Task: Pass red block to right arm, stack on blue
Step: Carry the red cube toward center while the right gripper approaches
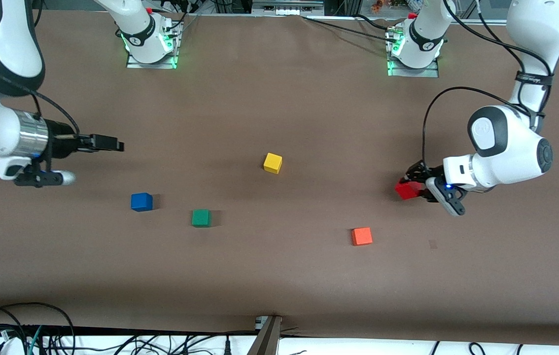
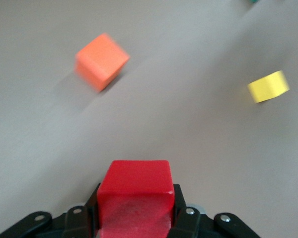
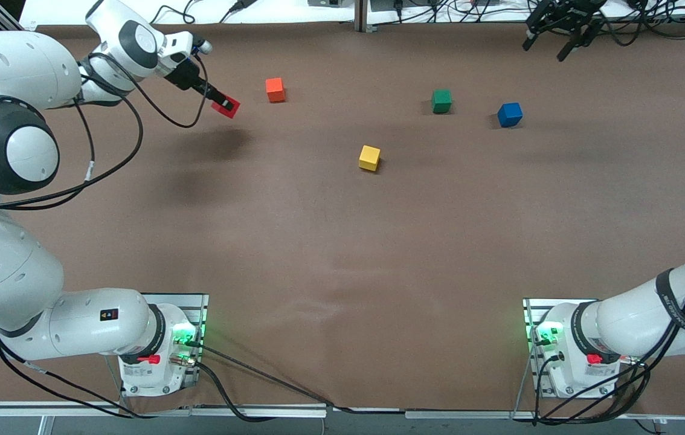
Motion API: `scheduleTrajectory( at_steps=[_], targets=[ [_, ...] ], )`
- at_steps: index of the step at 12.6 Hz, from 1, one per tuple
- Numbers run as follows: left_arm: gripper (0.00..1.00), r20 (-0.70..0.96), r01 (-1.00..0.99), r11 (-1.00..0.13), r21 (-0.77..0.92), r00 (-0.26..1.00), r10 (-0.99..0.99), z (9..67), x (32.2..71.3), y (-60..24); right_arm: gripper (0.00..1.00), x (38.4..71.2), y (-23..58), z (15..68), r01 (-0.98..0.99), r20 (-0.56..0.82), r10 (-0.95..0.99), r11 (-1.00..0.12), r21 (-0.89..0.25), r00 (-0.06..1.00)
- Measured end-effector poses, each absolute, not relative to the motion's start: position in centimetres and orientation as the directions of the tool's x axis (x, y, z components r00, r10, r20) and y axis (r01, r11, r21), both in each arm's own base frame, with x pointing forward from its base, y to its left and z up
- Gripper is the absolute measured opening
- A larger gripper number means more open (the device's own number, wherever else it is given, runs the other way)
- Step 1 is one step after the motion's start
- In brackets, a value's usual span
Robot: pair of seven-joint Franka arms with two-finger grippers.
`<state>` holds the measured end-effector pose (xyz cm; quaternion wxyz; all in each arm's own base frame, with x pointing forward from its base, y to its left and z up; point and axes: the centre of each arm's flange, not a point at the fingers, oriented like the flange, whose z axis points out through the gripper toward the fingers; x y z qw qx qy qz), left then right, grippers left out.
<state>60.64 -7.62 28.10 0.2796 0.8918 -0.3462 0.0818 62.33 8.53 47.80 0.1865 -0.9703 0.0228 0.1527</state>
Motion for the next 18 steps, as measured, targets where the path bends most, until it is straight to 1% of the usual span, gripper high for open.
scheduleTrajectory(
  at_steps=[2,5,7,9,11,14,16,18],
  targets=[
    [0.56,0.441,-0.722,-0.488,0.490,0.688,-0.576,28.3,60.0,-11.6,1.00,63.3,10.4,45.1,-0.174,-0.359,0.022,-0.846,-0.505,0.933],
    [0.56,0.564,-0.773,-0.326,0.544,0.624,-0.540,27.9,58.9,-16.2,1.00,64.9,12.7,39.6,-0.259,-0.418,0.075,-0.683,-0.683,0.905],
    [0.56,0.636,-0.789,-0.258,0.557,0.606,-0.478,27.0,58.5,-18.2,1.00,65.7,13.9,35.7,-0.290,-0.422,0.120,-0.558,-0.777,0.899],
    [0.56,0.754,-0.840,-0.179,0.512,0.539,-0.375,26.1,58.8,-20.4,1.00,66.3,15.4,32.0,-0.306,-0.404,0.150,-0.437,-0.846,0.903],
    [0.56,0.844,-0.877,-0.122,0.464,0.480,-0.240,25.7,59.8,-23.8,1.00,66.7,18.3,28.7,-0.302,-0.366,0.145,-0.334,-0.893,0.919],
    [0.56,0.908,-0.914,-0.071,0.400,0.405,-0.105,25.9,60.4,-29.5,1.00,66.4,24.2,25.1,-0.302,-0.329,0.108,-0.211,-0.930,0.938],
    [0.56,0.938,-0.936,-0.071,0.344,0.346,-0.016,25.9,59.4,-33.0,1.00,65.9,27.4,24.7,-0.311,-0.328,0.089,-0.159,-0.937,0.941],
    [0.56,0.957,-0.953,-0.094,0.289,0.287,0.035,25.6,58.1,-35.8,1.00,65.5,29.3,25.0,-0.313,-0.326,0.079,-0.142,-0.939,0.942]
  ],
)
